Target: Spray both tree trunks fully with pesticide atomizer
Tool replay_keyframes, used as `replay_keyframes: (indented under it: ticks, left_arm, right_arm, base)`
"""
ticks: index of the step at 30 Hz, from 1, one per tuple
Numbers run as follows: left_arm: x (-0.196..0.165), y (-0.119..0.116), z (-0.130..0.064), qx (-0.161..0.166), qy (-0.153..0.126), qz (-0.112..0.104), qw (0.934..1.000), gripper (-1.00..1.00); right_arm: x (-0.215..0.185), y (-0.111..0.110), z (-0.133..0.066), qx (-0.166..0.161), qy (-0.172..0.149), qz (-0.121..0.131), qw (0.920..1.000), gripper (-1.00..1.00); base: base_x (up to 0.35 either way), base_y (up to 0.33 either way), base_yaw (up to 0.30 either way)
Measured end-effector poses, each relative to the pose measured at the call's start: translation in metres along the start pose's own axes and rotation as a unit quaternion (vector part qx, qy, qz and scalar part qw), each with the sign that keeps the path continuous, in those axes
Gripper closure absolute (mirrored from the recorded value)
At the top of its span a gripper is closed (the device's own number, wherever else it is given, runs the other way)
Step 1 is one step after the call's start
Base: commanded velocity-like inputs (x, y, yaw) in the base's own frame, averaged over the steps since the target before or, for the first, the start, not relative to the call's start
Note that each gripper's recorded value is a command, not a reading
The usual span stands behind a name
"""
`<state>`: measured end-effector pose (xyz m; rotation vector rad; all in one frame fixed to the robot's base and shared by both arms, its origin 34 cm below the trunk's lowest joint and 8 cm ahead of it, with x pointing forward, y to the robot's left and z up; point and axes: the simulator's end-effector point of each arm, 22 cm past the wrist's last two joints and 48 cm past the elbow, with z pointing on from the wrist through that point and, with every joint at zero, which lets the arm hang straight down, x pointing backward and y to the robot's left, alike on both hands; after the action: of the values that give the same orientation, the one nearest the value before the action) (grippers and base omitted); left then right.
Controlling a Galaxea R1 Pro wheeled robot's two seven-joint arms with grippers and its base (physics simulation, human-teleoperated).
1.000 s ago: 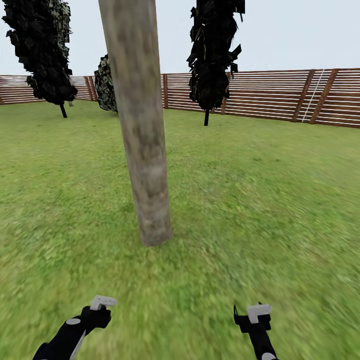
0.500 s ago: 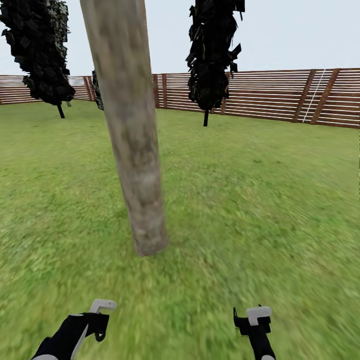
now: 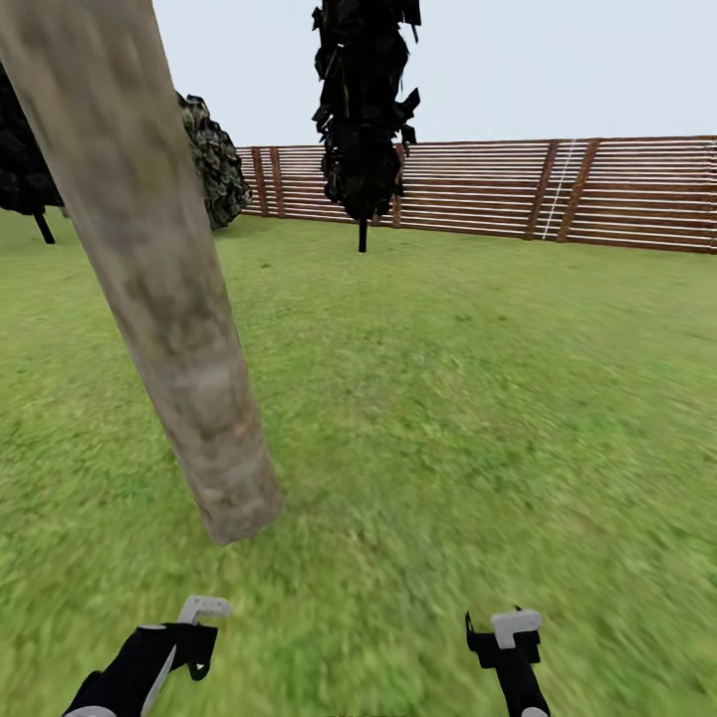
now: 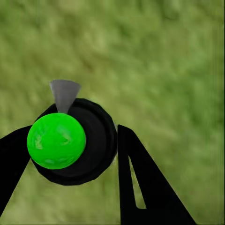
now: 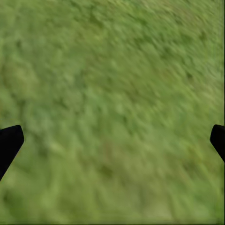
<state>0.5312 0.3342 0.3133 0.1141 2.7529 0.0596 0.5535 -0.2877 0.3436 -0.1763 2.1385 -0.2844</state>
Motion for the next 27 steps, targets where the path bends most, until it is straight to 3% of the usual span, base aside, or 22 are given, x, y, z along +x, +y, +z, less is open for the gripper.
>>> replay_keyframes:
  ticks: [1,2,5,6,14,23,24,25,27]
  left_arm:
    - [-0.044,-0.017,-0.007,-0.034,-0.038,-0.009,0.9986,1.00]
    - [-0.075,-0.023,-0.013,-0.032,-0.064,-0.016,0.9973,1.00]
    - [-0.076,-0.018,-0.015,-0.038,-0.066,-0.013,0.9970,1.00]
    - [-0.092,-0.001,-0.024,-0.054,-0.088,-0.009,0.9946,1.00]
    - [-0.091,-0.003,-0.023,-0.052,-0.087,-0.009,0.9948,1.00]
    - [-0.104,-0.007,-0.026,-0.051,-0.099,-0.012,0.9937,1.00]
    - [-0.129,-0.021,-0.030,-0.040,-0.114,-0.013,0.9926,1.00]
    - [-0.161,-0.018,-0.039,-0.042,-0.134,-0.012,0.9900,1.00]
    - [-0.189,0.016,-0.050,-0.065,-0.152,-0.011,0.9862,1.00]
  right_arm:
    - [-0.001,0.002,0.000,-0.001,-0.001,0.001,1.0000,-1.00]
    - [-0.001,0.003,0.000,-0.002,-0.001,0.001,1.0000,-1.00]
    - [-0.001,0.005,0.000,-0.004,0.000,0.001,1.0000,-1.00]
    - [-0.001,0.005,0.000,-0.005,0.000,-0.001,1.0000,-1.00]
    - [0.000,0.004,0.000,-0.004,0.000,-0.001,1.0000,-1.00]
    - [-0.001,0.003,0.000,-0.003,0.000,-0.001,1.0000,-1.00]
    - [-0.001,0.002,0.000,-0.002,0.000,0.000,1.0000,-1.00]
    - [-0.001,0.002,0.000,-0.002,0.000,-0.001,1.0000,-1.00]
    - [0.000,0.000,0.000,-0.001,0.000,-0.001,1.0000,-1.00]
  base:
    - [-0.005,-0.002,-0.002]
    - [-0.003,-0.001,-0.001]
    - [0.000,0.000,0.000]
    - [0.000,0.000,0.000]
    - [-0.002,0.000,0.000]
    - [-0.176,0.053,0.038]
    - [-0.003,0.001,0.046]
    - [-0.001,0.000,0.019]
    - [-0.001,0.000,0.007]
